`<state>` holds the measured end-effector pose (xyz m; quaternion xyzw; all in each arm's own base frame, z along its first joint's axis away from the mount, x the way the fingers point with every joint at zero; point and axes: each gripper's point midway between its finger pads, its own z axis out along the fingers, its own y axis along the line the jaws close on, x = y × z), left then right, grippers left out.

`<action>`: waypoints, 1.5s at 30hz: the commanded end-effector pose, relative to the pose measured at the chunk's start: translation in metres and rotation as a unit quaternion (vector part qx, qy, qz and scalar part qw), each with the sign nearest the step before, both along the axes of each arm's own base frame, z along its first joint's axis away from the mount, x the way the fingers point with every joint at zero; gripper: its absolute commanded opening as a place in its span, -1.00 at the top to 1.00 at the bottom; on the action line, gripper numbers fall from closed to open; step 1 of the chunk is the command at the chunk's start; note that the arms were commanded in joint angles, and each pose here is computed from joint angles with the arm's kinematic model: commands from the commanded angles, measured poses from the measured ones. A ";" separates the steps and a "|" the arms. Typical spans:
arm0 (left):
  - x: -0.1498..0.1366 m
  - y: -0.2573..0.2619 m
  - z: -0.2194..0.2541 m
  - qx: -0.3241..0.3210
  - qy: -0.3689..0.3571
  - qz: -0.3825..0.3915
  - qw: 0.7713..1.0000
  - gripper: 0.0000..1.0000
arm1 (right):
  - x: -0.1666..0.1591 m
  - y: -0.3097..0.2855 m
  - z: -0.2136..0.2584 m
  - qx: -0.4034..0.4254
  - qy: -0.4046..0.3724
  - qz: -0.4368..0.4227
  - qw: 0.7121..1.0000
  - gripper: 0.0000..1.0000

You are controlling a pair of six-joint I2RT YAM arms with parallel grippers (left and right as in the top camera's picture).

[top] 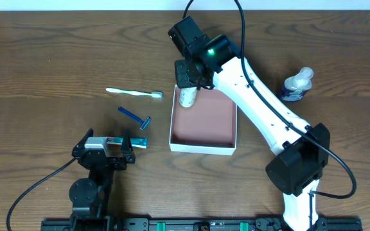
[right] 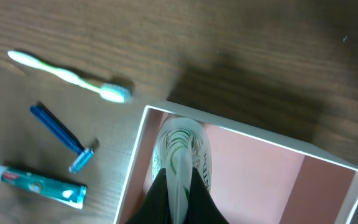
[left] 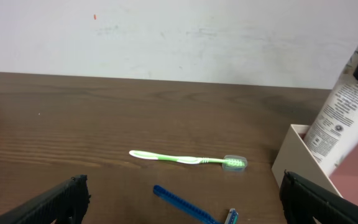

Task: Pack container
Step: 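Lower the tube upright into the box's left corner and release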

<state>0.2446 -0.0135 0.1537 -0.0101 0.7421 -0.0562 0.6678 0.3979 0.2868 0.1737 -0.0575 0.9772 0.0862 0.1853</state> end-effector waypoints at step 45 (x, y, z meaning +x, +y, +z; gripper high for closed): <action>-0.001 -0.003 -0.016 0.002 0.025 -0.009 1.000 -0.96 | -0.045 -0.054 0.094 0.022 -0.019 -0.026 0.999 -0.33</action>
